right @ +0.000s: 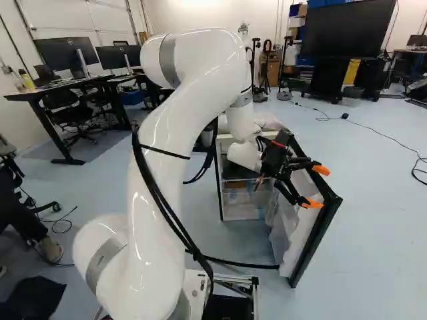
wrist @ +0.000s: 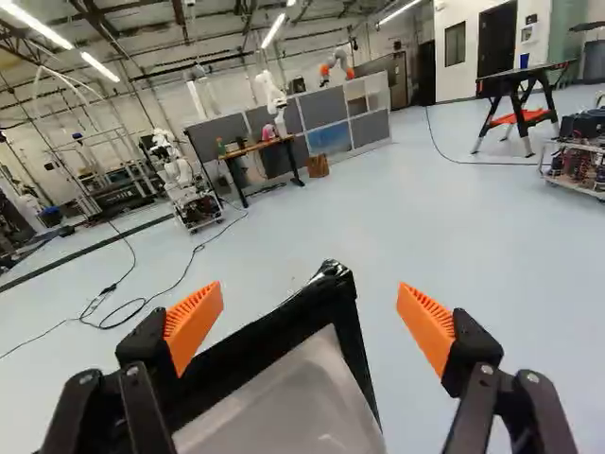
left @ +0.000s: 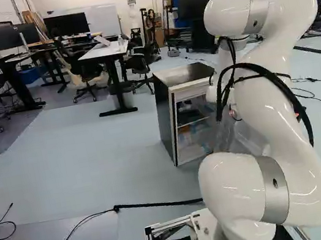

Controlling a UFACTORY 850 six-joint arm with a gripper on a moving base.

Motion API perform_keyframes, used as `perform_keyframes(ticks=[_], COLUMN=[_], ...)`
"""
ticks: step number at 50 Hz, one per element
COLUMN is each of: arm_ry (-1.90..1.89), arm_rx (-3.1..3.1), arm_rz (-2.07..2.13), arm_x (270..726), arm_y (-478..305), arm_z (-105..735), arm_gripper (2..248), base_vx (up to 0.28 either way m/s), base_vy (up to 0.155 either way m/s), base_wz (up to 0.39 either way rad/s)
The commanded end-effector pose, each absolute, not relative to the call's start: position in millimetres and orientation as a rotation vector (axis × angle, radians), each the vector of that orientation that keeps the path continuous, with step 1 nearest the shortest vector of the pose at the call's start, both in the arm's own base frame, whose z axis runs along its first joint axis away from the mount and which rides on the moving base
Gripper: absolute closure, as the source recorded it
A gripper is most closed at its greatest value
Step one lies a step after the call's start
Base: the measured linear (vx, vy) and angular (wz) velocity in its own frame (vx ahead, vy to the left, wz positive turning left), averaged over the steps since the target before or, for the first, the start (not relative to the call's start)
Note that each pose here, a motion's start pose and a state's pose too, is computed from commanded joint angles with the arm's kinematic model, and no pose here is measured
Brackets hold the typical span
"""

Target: Open the fridge door

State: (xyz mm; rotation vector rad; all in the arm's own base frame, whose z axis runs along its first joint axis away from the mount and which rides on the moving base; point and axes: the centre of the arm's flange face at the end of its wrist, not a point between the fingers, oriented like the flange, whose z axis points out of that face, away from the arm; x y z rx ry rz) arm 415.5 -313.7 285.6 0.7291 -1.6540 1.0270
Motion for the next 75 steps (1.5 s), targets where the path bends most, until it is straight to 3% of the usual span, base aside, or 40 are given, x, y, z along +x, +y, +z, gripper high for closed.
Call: perform_keyframes(ticks=[32, 75], arm_ry=[-1.696, -1.644], arm_rx=[0.683, 0.829], arm_rz=[1.016, 1.061], arm_x=[420, 384], arm_y=[-342, -256], arm_z=[284, 315], arm_gripper=[3, 3], base_vx=[0.0, 0.0], base_vy=[0.0, 0.0], base_wz=[0.0, 0.0])
